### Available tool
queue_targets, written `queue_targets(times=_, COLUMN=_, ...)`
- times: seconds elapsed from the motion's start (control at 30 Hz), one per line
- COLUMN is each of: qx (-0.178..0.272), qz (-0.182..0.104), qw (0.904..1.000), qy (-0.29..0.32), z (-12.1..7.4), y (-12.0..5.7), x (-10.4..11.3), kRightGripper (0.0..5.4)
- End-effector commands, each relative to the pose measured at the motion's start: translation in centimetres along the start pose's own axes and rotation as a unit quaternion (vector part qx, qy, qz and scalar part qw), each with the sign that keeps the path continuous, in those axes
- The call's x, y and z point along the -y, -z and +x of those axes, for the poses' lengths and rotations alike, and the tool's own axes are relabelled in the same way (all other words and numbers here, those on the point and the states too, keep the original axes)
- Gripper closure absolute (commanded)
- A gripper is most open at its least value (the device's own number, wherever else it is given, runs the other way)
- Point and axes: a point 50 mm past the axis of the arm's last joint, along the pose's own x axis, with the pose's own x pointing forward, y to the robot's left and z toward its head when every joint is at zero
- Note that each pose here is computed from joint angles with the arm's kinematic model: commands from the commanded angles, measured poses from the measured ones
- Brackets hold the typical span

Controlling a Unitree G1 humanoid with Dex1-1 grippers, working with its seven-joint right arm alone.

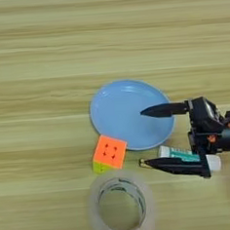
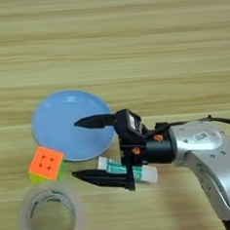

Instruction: Move the objects on the table

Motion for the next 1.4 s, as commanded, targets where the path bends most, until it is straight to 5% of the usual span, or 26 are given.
queue_targets(times=0.03, qx=-0.038, qz=-0.032, qw=0.9987, qy=0.009, z=0.0, y=-1.0, x=0.3, kRightGripper=0.02)
queue_targets(times=0.27, qx=-0.079, qz=0.043, qw=0.9959, qy=-0.011, z=1.1, y=-0.4, x=-0.3, kRightGripper=0.02)
queue_targets(times=0.73, qx=-0.139, qz=0.104, qw=0.9848, qy=-0.015, z=1.9, y=0.0, x=-0.9, kRightGripper=0.02)
queue_targets(times=1.4, qx=-0.168, qz=0.112, qw=0.9793, qy=-0.002, z=3.8, y=0.7, x=-1.5, kRightGripper=0.02)
